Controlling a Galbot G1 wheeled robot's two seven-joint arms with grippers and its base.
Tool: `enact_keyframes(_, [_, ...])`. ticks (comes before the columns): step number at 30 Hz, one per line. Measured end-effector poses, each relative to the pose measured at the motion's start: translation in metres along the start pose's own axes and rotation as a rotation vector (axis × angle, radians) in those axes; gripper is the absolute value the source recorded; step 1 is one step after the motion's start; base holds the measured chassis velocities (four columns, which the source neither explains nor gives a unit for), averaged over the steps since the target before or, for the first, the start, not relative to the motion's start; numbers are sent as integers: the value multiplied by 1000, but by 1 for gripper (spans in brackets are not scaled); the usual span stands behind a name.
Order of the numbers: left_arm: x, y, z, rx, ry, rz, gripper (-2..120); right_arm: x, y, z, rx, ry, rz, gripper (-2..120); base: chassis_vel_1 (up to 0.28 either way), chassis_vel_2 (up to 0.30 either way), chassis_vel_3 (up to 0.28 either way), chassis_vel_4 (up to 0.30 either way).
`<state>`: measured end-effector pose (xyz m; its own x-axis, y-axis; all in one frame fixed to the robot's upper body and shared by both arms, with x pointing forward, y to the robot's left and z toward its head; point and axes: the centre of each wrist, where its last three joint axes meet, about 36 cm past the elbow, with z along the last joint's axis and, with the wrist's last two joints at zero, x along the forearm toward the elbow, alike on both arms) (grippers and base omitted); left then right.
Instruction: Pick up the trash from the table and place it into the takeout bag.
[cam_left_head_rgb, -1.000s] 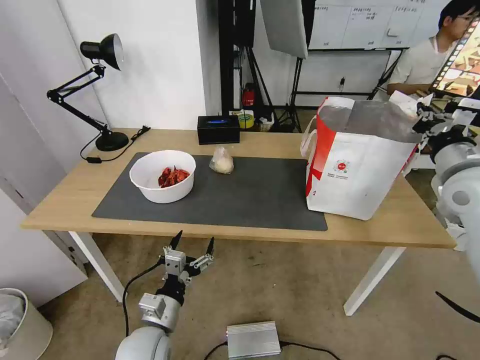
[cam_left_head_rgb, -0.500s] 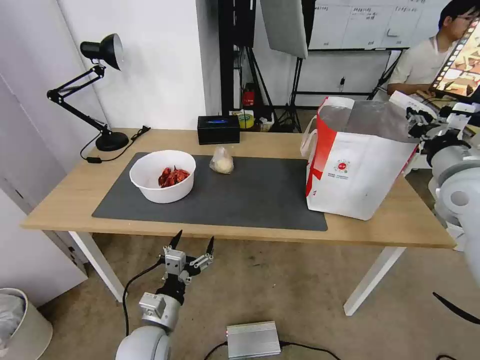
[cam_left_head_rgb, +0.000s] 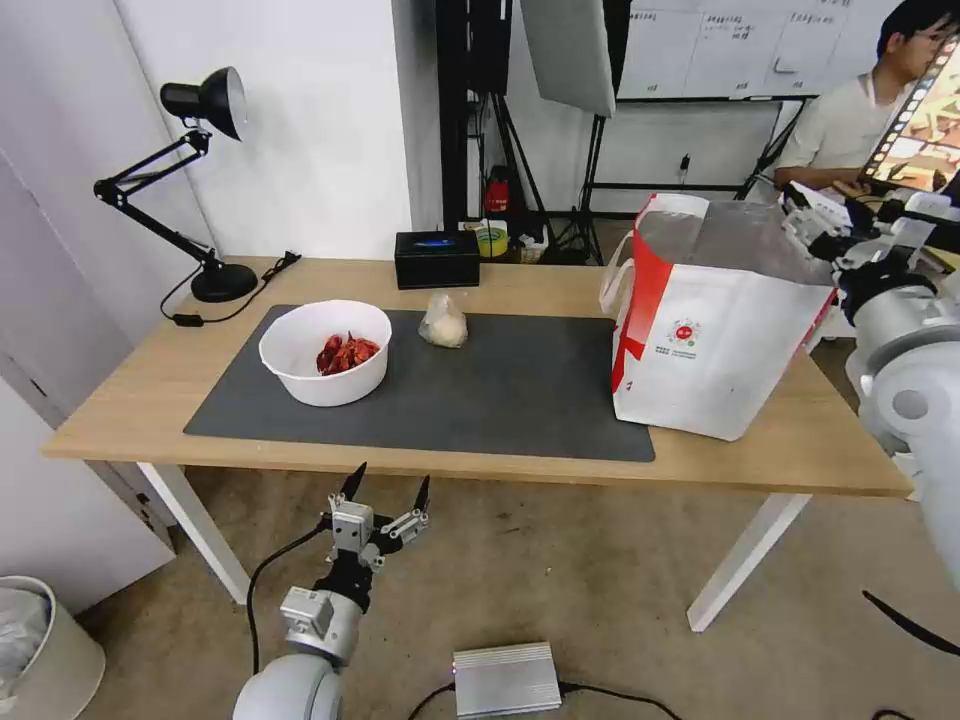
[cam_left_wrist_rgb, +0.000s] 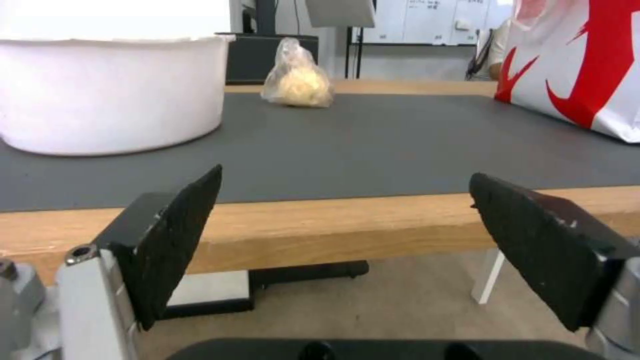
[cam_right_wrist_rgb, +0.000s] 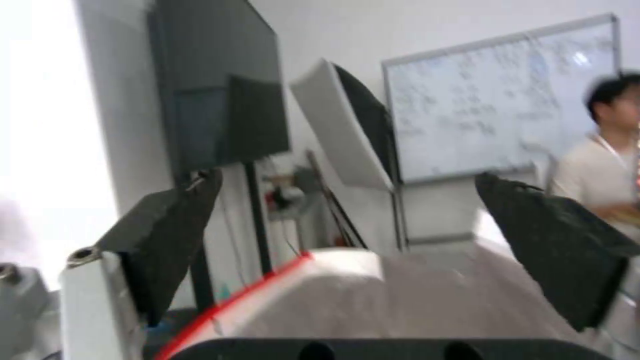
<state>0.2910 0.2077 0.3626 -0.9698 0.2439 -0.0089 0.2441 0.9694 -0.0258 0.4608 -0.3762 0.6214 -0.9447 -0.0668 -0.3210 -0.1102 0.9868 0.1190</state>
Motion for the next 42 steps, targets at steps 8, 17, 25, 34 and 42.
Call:
enact_keyframes(8, [0, 3, -1, -2, -5, -5, 100, 26, 13, 27, 118, -179, -259, 98, 0, 0, 0, 0])
enact_keyframes(17, [-1, 5, -3, 3, -15, -12, 100, 62, 41, 62, 168, -211, -384, 100, 0, 0, 0, 0])
enact_keyframes(25, [0, 8, -8, 28, -34, -26, 100, 111, 50, 119, 193, -171, -352, 100, 0, 0, 0, 0])
enact_keyframes(34, [3, 14, -11, 22, -37, -39, 100, 159, 60, 160, 208, -124, -255, 100, 0, 0, 0, 0])
enact_keyframes(42, [6, 17, -11, 17, -37, -45, 100, 196, 72, 181, 201, -55, -78, 100, 0, 0, 0, 0])
